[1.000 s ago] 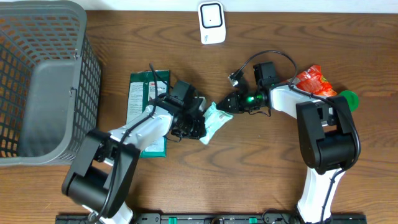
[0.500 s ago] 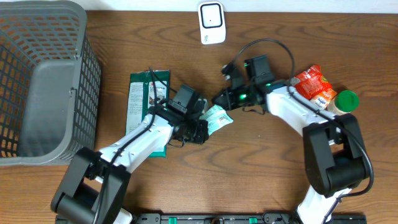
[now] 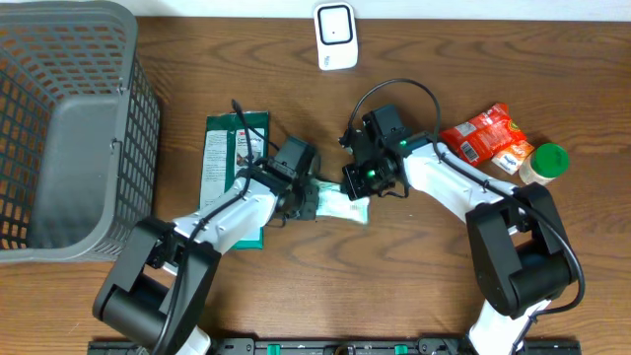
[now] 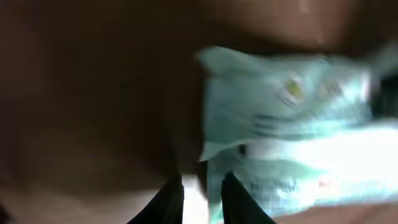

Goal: Scan the item barcode

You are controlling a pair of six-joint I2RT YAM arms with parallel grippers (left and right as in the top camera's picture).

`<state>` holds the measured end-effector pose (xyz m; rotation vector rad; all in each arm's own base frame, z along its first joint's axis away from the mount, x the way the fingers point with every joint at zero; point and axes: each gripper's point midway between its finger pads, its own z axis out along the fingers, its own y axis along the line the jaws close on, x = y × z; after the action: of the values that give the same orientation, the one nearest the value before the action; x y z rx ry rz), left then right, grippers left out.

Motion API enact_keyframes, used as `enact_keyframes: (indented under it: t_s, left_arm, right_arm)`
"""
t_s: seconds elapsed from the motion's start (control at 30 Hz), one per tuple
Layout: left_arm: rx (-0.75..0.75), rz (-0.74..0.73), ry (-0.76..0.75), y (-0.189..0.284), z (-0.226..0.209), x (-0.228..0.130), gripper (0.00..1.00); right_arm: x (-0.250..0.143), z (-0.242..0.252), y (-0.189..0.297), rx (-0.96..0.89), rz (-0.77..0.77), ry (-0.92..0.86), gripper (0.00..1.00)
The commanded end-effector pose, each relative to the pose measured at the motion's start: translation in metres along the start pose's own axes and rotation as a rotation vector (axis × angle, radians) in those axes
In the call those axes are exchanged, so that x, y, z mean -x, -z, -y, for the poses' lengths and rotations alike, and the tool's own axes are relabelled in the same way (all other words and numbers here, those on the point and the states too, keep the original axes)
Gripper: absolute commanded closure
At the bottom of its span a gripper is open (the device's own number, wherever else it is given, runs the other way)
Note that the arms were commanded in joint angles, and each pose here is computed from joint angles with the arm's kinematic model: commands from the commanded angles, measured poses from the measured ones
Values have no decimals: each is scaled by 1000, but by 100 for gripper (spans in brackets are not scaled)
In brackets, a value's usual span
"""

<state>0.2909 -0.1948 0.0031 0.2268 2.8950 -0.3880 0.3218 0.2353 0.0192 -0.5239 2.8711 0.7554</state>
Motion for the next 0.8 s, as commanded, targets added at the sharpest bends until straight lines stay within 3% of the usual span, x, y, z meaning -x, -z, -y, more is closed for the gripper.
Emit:
enact_keyframes:
  t_s: [0.0,0.17,0.3,0.37,0.4,0.53,0.77]
  left_arm:
    - [33,55,37,-2,-17,15,76]
    - [9,136,55,2,-20,38,73]
    - [-22,197,70,22,-18,62,68]
    - [-96,204,72,40,-7,64,66]
    - [-162,184,77,50,4,59,66]
    - [-215,2,164,52,17,15,71]
    - [-144,-139,145,17,16,-27,73]
  right_arm:
    - [-20,5,-2,-24,-79,-37,94]
    - [-34,-6,4,33,-132,-46,89]
    - [-11,-19,42,49,-12,40,81]
    - [1,-24,68,46,69,72,62]
    - [6,-25,84,42,114,77,58]
    - [12,-15,103,26,162,50,60]
    - [0,15,65,-25,52,-22,71]
